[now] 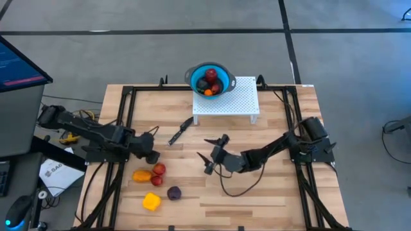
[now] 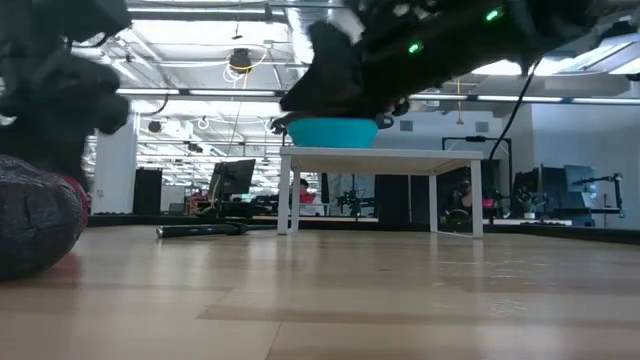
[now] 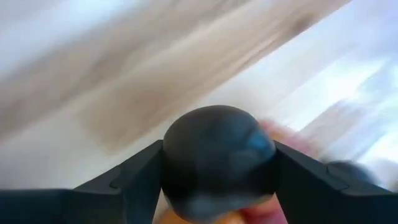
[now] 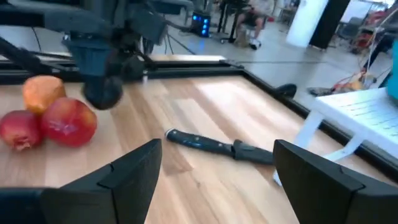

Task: Pick & Place Fruit
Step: Put the black plum into the blue strainer bowl on the shelf

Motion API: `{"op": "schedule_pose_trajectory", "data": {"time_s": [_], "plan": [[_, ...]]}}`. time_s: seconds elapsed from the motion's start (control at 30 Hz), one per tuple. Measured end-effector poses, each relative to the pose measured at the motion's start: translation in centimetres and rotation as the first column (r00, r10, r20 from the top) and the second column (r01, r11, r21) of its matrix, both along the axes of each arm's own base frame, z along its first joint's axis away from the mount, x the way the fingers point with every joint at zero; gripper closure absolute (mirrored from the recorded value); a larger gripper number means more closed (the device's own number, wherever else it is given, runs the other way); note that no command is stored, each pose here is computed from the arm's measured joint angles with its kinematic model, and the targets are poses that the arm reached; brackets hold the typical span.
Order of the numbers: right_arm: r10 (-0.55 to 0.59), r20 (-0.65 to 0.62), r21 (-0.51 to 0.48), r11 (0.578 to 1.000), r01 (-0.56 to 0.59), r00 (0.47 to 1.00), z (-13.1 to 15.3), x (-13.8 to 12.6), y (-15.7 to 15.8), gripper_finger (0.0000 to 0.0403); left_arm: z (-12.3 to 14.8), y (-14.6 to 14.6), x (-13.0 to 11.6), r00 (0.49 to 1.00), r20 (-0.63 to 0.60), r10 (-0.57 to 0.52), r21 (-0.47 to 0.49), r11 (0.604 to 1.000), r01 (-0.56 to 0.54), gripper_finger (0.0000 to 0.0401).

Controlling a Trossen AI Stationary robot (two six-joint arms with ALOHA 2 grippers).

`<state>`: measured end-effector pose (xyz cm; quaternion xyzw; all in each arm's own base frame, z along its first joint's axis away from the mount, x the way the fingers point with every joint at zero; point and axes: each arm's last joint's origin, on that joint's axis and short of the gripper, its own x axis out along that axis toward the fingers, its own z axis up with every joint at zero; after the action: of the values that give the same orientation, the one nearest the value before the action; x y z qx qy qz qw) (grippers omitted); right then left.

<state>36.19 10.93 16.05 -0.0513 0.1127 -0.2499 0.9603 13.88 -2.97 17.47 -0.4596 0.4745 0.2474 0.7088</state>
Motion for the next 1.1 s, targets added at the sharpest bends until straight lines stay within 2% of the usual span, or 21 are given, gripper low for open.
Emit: {"op": "schedule_pose_trajectory", "data": {"time_s": [0.13, 0.27, 0.37, 0.5, 0.6, 0.7, 0.8, 0.9, 1.0, 1.1], "plan": [[0.026, -0.007, -0.004, 1.0, -0.026, 1.0, -0.1, -1.4, 0.9, 0.0101, 1.4, 0.7, 1.4, 0.976, 0.209, -0.068, 0.063, 0.996, 0.056, 0.0142], [0.067, 0.059, 0.027, 0.997, -0.069, 0.996, 0.4, -1.5, 1.5, 0.0101, 3.0, 1.7, 3.2, 0.88, 0.434, -0.192, 0.202, 0.973, 0.112, 0.015], [0.155, 0.051, 0.013, 0.988, -0.156, 0.987, 0.7, -1.1, 1.2, 0.0101, 4.2, 2.3, 4.6, 0.752, 0.568, -0.335, 0.295, 0.936, 0.194, 0.015], [0.226, 0.039, -0.036, 0.974, -0.225, 0.973, 1.6, 0.0, 0.3, 0.0101, 5.2, 2.4, 6.1, 0.509, 0.668, -0.543, 0.427, 0.84, 0.335, 0.0142], [0.324, 0.004, -0.154, 0.935, -0.319, 0.946, 2.9, 1.0, 0.3, 0.0101, 5.6, 2.1, 7.0, 0.344, 0.697, -0.629, 0.501, 0.771, 0.393, 0.0139], [0.367, -0.031, -0.288, 0.887, -0.36, 0.93, 4.5, 1.7, 1.0, 0.0101, 5.6, 2.0, 7.7, 0.258, 0.709, -0.656, 0.533, 0.738, 0.413, 0.0139], [0.381, -0.064, -0.402, 0.836, -0.373, 0.922, 5.9, 2.2, 1.8, 0.0101, 5.5, 1.9, 8.2, 0.219, 0.715, -0.664, 0.549, 0.727, 0.413, 0.0141], [0.384, -0.115, -0.451, 0.801, -0.393, 0.916, 7.2, 2.8, 2.4, 0.0096, 5.3, 1.9, 8.5, 0.2, 0.701, -0.685, 0.578, 0.709, 0.404, 0.014], [0.38, -0.215, -0.414, 0.799, -0.436, 0.9, 8.1, 3.7, 2.6, 0.0078, 5.3, 1.9, 8.8, 0.18, 0.697, -0.695, 0.598, 0.701, 0.389, 0.0139], [0.406, -0.306, -0.339, 0.799, -0.497, 0.861, 9.0, 4.4, 2.2, 0.0055, 5.2, 1.9, 8.8, 0.176, 0.695, -0.697, 0.602, 0.698, 0.388, 0.014]]}}
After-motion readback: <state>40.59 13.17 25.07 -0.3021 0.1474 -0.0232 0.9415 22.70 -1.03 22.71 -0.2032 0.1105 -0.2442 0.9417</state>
